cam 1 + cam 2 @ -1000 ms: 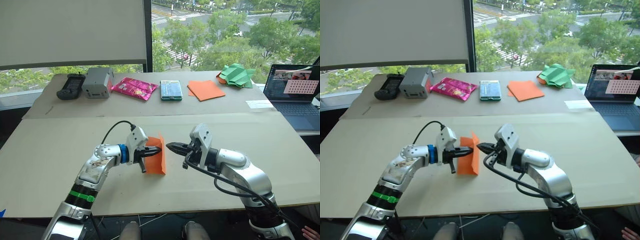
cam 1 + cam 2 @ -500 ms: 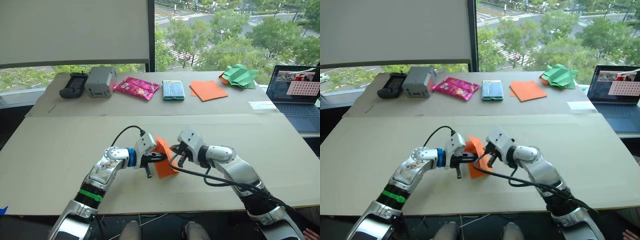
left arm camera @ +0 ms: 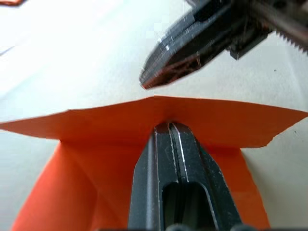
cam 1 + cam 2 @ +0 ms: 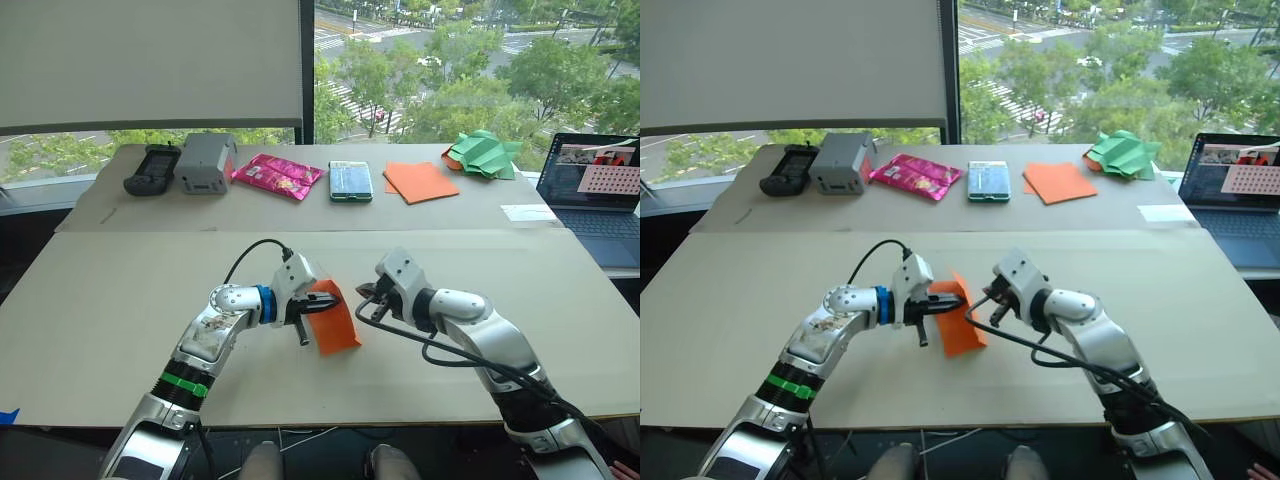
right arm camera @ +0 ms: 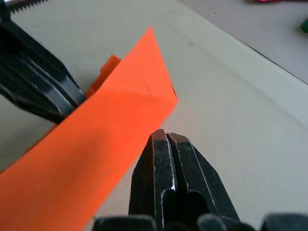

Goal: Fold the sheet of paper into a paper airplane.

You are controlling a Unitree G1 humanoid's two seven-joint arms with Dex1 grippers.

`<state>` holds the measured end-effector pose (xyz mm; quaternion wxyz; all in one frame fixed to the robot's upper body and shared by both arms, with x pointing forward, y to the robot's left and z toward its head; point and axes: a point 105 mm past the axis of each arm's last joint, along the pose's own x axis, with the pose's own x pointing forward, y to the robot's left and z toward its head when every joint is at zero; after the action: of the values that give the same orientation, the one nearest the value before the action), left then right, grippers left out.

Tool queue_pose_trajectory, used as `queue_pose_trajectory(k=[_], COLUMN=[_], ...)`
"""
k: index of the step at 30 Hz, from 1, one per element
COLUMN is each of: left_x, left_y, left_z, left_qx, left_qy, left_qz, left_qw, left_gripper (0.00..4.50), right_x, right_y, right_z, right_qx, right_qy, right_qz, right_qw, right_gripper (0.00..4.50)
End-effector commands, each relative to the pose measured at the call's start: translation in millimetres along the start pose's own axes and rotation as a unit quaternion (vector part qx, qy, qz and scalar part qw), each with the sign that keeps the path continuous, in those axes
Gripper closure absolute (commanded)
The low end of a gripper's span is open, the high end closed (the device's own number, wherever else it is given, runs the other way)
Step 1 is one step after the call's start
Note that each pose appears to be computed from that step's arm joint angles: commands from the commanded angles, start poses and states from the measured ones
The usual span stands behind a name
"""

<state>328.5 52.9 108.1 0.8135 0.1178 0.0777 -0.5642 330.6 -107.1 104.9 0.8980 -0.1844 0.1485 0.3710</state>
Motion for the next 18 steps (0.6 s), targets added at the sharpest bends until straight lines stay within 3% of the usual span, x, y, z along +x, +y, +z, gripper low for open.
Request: queue_pose_trajectory(k=[1, 6, 11, 18], left_x=[9, 25, 37, 40], left_y=[1, -2, -3, -10], left_z=[9, 3, 1, -11], left_qx=[0.02, 0.027, 0.043, 0.064], left_qy=[-0.01, 0.001, 0.012, 0.037], left_qz=[-0.011, -0.035, -0.051, -0.077], left_qw=[1.0, 0.999, 0.998, 0.994], left_gripper=[4.5, 4.5, 4.5, 4.5], right_x=[-15, -29, -29, -9], right_y=[-20, -35, -16, 2], right_z=[20, 38, 58, 53], right_qx=[-0.002, 0.007, -0.014, -0.06], right_qy=[-0.039, -0.081, -0.115, -0.077], right_qz=[-0.042, -0.067, -0.027, 0.001], right_qw=[0.998, 0.994, 0.993, 0.995], right_gripper=[4.45, 4.45, 4.45, 4.45])
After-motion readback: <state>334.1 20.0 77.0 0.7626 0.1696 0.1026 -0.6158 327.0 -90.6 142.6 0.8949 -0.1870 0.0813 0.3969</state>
